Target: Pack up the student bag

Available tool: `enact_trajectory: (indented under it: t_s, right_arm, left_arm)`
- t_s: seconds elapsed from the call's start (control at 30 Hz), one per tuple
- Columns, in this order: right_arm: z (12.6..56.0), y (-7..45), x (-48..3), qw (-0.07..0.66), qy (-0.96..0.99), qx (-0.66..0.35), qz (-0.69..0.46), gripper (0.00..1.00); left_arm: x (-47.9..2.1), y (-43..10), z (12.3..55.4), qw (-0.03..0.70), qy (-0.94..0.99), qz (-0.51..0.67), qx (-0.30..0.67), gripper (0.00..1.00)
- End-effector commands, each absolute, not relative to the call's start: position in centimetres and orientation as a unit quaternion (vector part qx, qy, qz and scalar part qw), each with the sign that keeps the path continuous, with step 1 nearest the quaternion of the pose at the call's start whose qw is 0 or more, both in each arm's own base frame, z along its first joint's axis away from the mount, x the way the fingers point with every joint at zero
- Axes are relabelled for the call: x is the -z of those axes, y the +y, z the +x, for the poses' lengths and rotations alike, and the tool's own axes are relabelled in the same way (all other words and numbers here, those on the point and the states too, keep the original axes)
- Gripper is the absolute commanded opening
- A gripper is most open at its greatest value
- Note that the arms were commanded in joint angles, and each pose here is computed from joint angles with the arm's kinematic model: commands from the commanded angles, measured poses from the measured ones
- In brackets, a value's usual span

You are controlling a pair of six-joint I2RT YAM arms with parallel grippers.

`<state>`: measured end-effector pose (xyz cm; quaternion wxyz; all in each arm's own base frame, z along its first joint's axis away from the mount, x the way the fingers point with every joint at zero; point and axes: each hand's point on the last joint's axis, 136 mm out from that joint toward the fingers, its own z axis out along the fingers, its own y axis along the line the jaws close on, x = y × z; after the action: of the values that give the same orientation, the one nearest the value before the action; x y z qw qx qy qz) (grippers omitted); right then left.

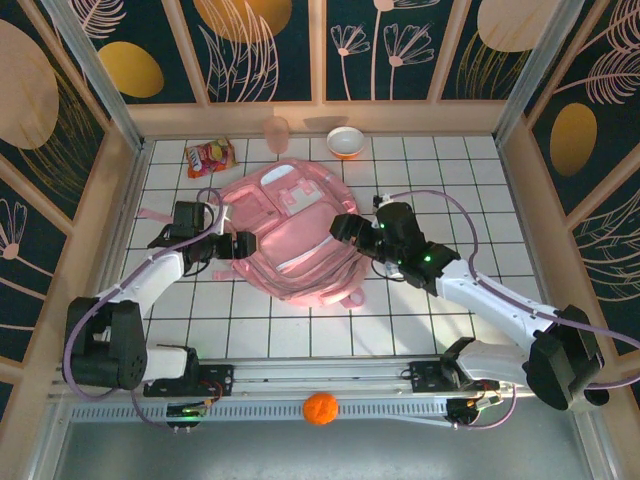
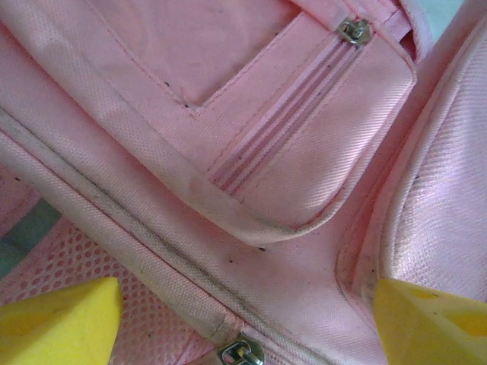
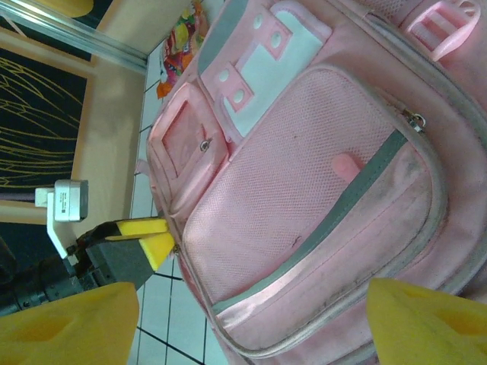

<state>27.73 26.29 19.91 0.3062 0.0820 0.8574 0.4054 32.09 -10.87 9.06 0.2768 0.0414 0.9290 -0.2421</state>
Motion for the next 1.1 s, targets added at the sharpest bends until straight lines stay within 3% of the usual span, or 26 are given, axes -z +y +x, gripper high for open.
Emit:
enact_trajectory:
  t_s: [0.0,0.33,0.53,0.67,0.87,0.93,1.07]
  right_arm:
    - [27.0,26.4,-19.0,0.290,0.865,-0.401,0.082,0.78]
    - [26.3,27.3,-18.1,0.276,0.865,-0.411,0.078,0.77]
    - [26.1,27.4,-18.0,0.274,0.867,-0.410,0.075,0.75]
    - [26.1,27.4,-17.9,0.273,0.867,-0.410,0.077,0.74]
    - [26.0,27.7,-17.5,0.265,0.869,-0.411,0.076,0.74]
    - [25.9,27.8,-17.4,0.261,0.870,-0.411,0.076,0.74]
    - [25.8,27.9,-17.3,0.259,0.871,-0.411,0.076,0.74]
  left_arm:
    - [-8.8,-11.7,31.4,0.255,0.926,0.032,0.277,0.83]
    - [-6.7,-11.3,29.6,0.236,0.931,0.005,0.277,0.82]
    - [-8.3,-12.5,29.9,0.257,0.912,0.015,0.318,0.66]
    - [-9.4,-12.0,29.9,0.281,0.910,0.018,0.305,0.48]
    - [-9.2,-11.2,29.8,0.287,0.916,0.014,0.279,0.33]
    - [-8.7,-11.1,29.7,0.282,0.919,0.012,0.275,0.31]
    - [-7.3,-10.6,29.4,0.265,0.929,0.011,0.258,0.37]
